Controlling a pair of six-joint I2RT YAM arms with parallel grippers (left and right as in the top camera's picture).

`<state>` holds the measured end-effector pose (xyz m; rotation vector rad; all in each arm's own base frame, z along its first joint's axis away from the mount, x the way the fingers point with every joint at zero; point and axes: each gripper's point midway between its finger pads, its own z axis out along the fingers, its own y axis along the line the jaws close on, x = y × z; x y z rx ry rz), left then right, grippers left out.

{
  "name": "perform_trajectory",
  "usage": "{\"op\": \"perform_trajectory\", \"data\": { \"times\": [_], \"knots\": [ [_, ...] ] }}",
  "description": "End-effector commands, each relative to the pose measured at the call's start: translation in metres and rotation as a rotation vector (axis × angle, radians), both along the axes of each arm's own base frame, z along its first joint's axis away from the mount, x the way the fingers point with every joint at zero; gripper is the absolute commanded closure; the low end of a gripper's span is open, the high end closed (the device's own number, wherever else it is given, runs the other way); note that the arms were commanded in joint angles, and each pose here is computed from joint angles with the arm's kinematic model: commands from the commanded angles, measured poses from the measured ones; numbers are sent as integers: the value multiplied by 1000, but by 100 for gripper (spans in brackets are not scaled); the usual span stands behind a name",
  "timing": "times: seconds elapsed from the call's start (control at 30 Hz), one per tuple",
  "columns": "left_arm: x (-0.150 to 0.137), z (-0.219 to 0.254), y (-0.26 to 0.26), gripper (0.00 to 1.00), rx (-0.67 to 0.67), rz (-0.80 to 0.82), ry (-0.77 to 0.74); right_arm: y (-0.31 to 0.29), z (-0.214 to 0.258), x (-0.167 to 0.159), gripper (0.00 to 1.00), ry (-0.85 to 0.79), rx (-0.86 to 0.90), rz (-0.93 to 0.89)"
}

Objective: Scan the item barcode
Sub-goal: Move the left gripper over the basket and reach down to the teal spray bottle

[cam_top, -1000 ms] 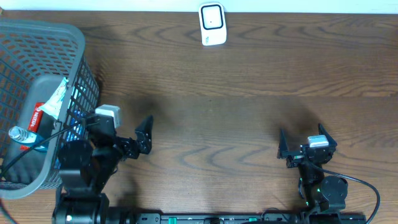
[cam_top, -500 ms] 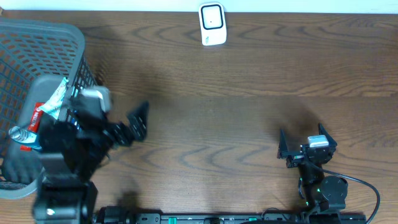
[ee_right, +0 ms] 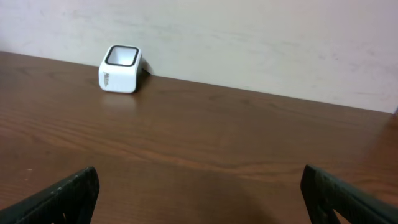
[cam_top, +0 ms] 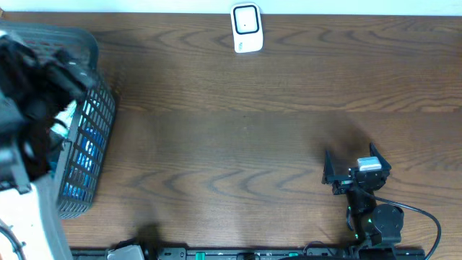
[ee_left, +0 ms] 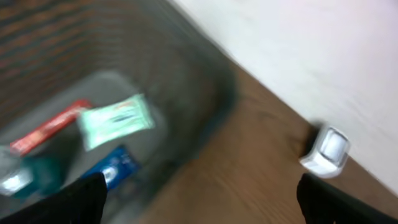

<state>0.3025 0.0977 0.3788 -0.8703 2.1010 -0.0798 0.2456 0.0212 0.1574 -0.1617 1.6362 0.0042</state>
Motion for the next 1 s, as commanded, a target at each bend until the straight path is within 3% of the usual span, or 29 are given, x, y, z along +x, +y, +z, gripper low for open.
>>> {"op": "perform_trajectory", "data": {
  "times": [0.0, 0.37, 0.97],
  "knots": [
    [-14, -10, 40, 2, -37, 186, 53, 1, -1, 0, 1, -1, -14, 3],
    [-106, -48, 119, 2, -172, 588, 221, 1, -1, 0, 1, -1, -15, 2],
    [-110, -126, 132, 2, -243, 635, 356, 1, -1, 0, 1, -1, -14, 3]
  ]
}}
